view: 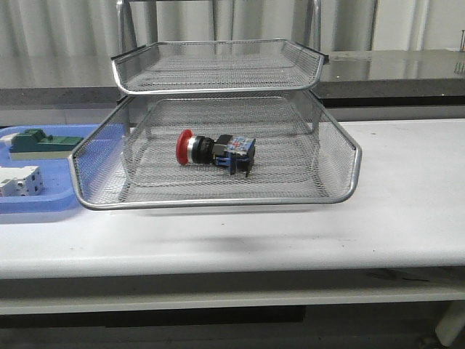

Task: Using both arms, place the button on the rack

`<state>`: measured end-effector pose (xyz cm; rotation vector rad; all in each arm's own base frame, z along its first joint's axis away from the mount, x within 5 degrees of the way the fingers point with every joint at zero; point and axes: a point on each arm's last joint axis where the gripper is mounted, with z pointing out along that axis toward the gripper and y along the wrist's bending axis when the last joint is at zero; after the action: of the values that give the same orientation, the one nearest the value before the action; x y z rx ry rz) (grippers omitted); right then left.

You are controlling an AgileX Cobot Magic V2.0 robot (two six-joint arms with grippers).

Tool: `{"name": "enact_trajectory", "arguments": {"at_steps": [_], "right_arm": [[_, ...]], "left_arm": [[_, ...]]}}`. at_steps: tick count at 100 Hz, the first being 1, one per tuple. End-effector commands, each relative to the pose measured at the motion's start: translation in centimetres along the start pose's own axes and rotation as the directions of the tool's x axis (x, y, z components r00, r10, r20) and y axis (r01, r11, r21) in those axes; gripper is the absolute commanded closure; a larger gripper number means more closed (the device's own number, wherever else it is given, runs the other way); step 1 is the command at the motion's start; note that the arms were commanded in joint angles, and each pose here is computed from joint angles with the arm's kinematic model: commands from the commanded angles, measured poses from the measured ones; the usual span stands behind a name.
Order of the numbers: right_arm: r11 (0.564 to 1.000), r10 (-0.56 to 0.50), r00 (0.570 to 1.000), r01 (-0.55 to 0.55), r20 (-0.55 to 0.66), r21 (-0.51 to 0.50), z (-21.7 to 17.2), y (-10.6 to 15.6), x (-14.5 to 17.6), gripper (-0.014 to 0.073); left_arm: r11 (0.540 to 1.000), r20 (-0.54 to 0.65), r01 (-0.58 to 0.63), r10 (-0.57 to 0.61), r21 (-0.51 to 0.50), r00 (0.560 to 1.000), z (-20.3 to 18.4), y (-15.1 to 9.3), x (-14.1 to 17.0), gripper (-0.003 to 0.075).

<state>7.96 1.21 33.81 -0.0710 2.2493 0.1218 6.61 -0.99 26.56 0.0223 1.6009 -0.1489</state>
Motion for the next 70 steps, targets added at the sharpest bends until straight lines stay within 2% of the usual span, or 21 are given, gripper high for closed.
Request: {"name": "enact_trajectory", "arguments": {"at_steps": [1, 13, 37, 70], "right_arm": [[0.999, 0.026, 0.994, -0.022, 0.111, -0.044, 0.0, 0.5, -2.0, 0.0662], [0.994, 0.056, 0.998, -0.053, 0.022, -0.098, 2.3, 1.3, -2.7, 0.066], [0.97, -0.055, 0.974, 0.0, -0.22, -0.243, 8.9, 3.9, -3.1, 0.066], [0.914, -0.226, 0.923, 0.09, -0.312, -0.396, 14.8, 9.8, -2.0, 0.066]], "left_arm": [[0.999, 0.087, 0.028, -0.025, -0.031, 0.996, -0.1, 0.2, -1.5, 0.0741], [0.999, 0.087, 0.028, -0.025, -0.031, 0.996, -0.1, 0.2, -1.5, 0.0741], [0.999, 0.087, 0.028, -0.025, -0.031, 0.996, -0.1, 0.2, -1.5, 0.0741], [0.999, 0.087, 0.028, -0.025, -0.031, 0.996, -0.1, 0.2, -1.5, 0.0741]]}}
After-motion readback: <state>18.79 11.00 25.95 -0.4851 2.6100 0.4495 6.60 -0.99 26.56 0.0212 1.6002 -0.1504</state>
